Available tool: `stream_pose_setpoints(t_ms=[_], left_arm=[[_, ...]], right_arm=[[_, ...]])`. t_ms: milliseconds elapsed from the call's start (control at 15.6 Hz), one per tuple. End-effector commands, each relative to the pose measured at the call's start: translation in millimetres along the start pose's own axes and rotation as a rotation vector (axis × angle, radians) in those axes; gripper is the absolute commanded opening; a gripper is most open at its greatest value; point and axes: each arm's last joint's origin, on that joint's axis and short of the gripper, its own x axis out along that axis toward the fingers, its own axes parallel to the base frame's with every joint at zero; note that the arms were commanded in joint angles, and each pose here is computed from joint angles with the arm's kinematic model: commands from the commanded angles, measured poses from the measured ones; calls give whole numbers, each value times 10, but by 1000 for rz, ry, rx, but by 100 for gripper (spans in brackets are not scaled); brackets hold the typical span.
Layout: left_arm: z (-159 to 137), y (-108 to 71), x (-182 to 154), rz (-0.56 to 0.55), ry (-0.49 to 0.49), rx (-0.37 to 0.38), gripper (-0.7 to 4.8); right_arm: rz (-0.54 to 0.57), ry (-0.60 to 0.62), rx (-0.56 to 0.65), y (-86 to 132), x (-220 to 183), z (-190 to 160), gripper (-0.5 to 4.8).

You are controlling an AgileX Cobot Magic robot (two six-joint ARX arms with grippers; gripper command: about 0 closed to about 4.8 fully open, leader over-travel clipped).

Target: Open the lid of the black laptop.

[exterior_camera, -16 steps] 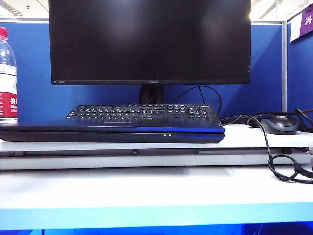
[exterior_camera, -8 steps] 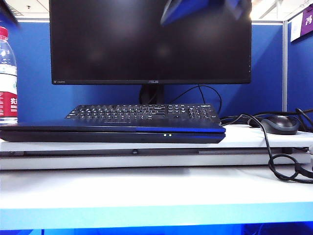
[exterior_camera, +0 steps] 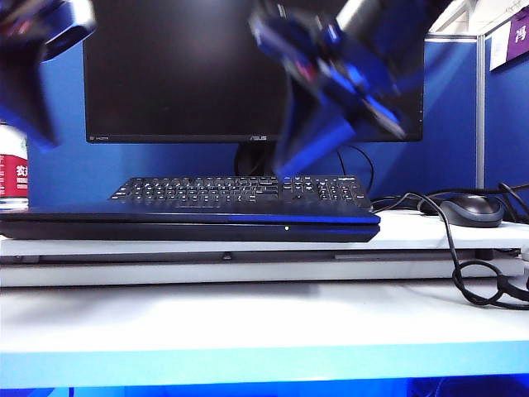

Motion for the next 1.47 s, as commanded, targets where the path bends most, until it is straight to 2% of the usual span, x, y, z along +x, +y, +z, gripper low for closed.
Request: stream_pose_setpoints(t_ms=[64,128,384,640,895,1087,1471], left_arm=[[-32,17,15,68,39,38,-5],[-40,31,13,116,46,56,-5],[-35,33,18,120,46,84,-5],[-34,33,31,108,51,89,-5],[-24,46,98,90,80,103,-5],[-30,52,188,19,116,95,-5],[-13,107,382,24,144,90,-5]], right_arm=[[-16,43,18,-87,52,-144,-1],[-20,61,22,-104,79,-207,-1],[-19,37,30,-122,115,-240,-1],[-52,-52,56,-195,101,-150,-1],[-62,-38,86,-254,143,-158,-1],[-57,-37,95,-255,156,-159,-1],[-59,-49,96,-258,154,-147,-1]])
